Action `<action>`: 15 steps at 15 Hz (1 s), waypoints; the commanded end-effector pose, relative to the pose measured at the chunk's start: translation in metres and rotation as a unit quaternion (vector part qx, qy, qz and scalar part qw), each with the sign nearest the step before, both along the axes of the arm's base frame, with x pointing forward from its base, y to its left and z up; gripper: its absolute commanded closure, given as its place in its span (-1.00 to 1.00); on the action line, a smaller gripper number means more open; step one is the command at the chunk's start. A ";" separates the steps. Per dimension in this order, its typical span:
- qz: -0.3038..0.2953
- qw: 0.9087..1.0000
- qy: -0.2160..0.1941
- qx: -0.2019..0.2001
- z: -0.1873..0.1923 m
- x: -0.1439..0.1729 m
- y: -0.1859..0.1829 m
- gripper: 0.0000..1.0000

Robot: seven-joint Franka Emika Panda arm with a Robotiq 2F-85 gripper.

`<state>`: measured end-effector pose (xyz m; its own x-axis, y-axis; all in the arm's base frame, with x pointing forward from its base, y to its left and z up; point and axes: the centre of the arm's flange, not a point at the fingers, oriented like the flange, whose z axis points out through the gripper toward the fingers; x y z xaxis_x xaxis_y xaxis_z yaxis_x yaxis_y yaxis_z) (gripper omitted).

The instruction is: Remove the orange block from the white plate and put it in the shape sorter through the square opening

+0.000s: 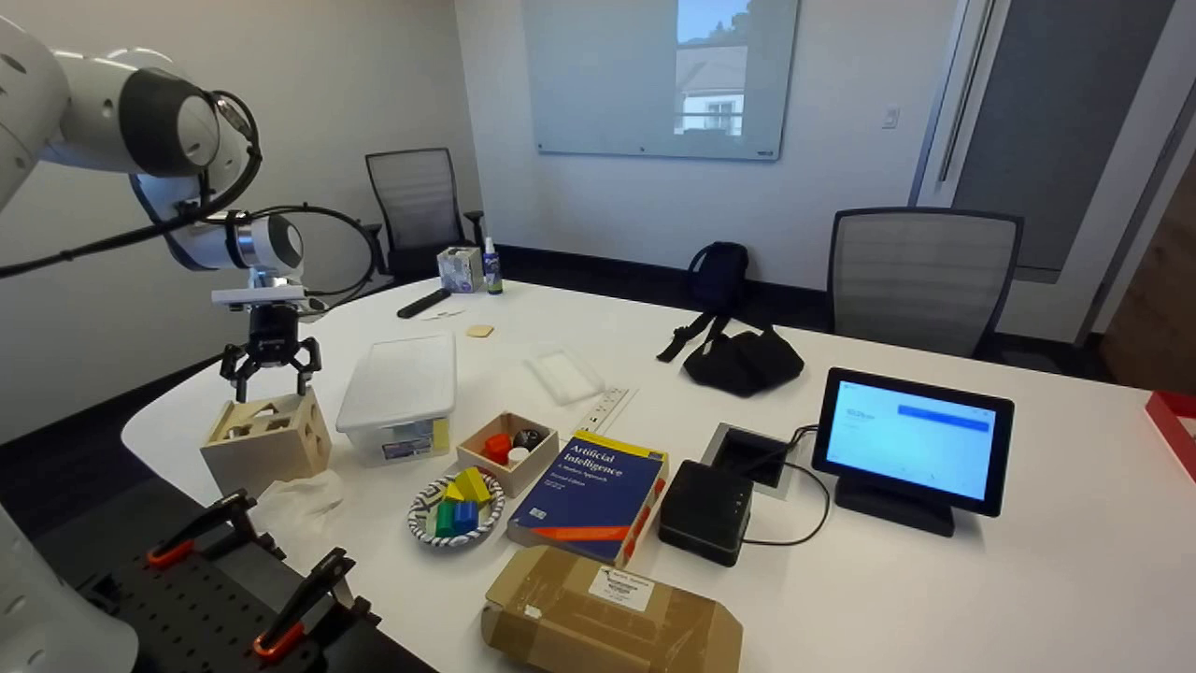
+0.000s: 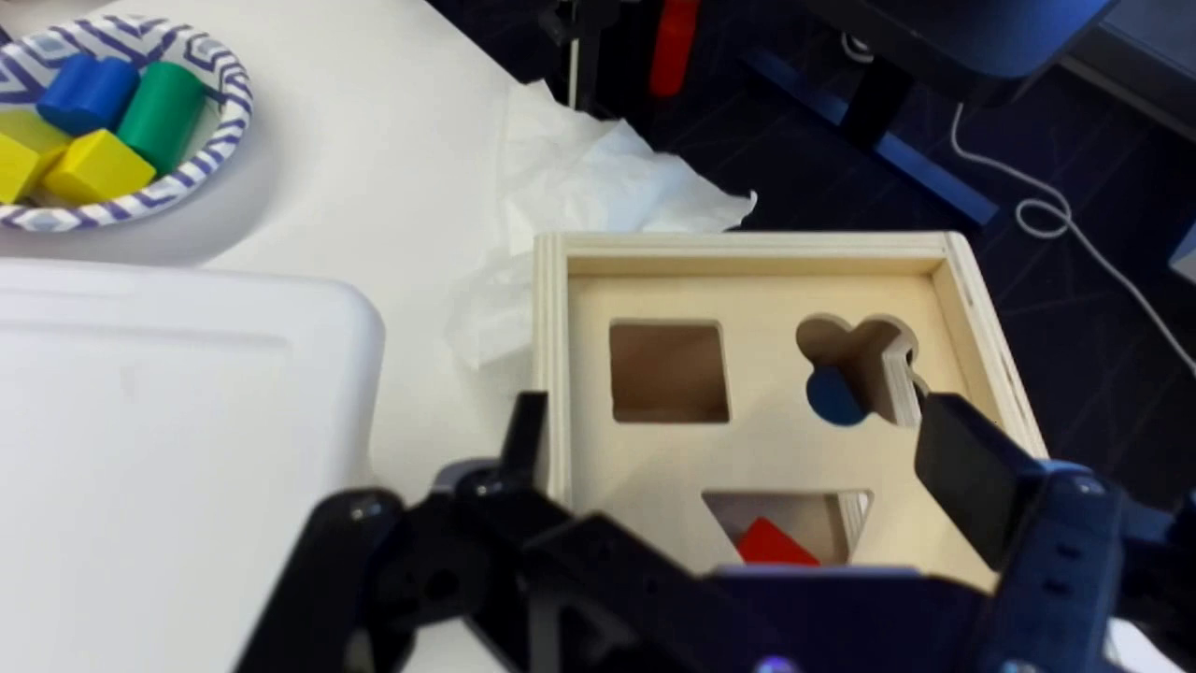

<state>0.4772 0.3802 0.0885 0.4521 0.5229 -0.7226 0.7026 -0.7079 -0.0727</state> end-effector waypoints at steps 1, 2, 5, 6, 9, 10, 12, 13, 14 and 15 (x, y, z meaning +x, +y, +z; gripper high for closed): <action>-0.034 0.996 -0.072 0.042 0.058 -0.004 -0.018 -1.00; -0.046 0.993 -0.099 0.053 0.074 -0.002 -0.023 -1.00; -0.080 0.979 -0.171 0.081 0.116 -0.001 -0.044 -1.00; -0.090 0.972 -0.196 0.091 0.130 -0.002 -0.051 -1.00; -0.100 0.956 -0.251 0.114 0.158 -0.001 -0.064 -1.00; -0.095 0.953 -0.262 0.120 0.164 -0.002 -0.067 -1.00; -0.076 0.950 -0.273 0.127 0.172 -0.004 -0.070 -1.00; -0.071 0.949 -0.280 0.126 0.174 -0.005 -0.071 -1.00; -0.084 0.954 -0.260 0.123 0.164 0.014 -0.058 -1.00; -0.082 0.954 -0.262 0.123 0.166 0.012 -0.059 -1.00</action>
